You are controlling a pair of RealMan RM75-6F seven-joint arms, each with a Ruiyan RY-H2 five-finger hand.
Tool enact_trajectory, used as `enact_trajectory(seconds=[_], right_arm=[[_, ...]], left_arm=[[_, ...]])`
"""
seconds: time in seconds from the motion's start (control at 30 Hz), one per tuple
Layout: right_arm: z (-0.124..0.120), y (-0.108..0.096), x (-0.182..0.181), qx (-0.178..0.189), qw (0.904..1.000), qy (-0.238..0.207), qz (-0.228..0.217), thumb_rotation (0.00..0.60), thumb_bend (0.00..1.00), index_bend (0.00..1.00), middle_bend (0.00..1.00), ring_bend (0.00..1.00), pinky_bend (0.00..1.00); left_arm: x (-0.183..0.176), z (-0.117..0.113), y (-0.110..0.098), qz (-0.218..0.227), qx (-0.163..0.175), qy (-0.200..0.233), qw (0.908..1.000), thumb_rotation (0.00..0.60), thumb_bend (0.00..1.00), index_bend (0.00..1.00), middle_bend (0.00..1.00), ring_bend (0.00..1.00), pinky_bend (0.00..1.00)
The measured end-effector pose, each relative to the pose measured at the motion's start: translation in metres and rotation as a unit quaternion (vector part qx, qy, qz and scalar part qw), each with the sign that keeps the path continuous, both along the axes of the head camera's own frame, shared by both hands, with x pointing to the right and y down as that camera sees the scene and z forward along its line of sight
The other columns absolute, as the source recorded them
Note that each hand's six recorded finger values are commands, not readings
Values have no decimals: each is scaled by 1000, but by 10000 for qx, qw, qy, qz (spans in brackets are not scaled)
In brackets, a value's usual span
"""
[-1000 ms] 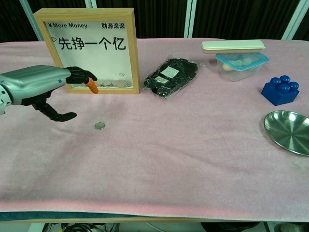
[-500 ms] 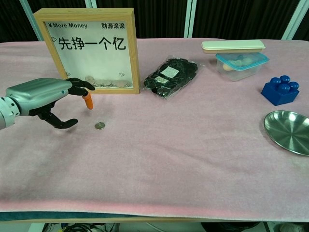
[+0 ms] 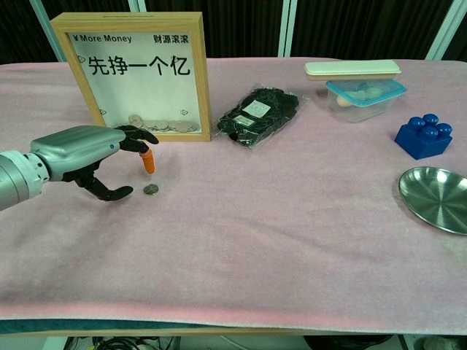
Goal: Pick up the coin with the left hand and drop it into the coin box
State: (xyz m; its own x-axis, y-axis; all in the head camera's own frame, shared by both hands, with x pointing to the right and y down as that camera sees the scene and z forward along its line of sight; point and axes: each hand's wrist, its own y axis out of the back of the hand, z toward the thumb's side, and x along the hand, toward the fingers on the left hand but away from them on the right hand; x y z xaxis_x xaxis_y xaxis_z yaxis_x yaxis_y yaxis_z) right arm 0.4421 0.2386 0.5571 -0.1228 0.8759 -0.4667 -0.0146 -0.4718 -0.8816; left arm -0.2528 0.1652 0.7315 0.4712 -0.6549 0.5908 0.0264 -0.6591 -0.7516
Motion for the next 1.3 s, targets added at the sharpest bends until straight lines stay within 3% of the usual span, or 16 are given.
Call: enact_trajectory(seconds=[1.3], right_arm=[[-1, 0, 1, 3, 10000, -31, 16, 600, 199, 196, 59, 159, 200]], left_arm=[[6, 18, 7, 101, -203, -148, 9996, 600, 398, 407, 95, 0, 106]])
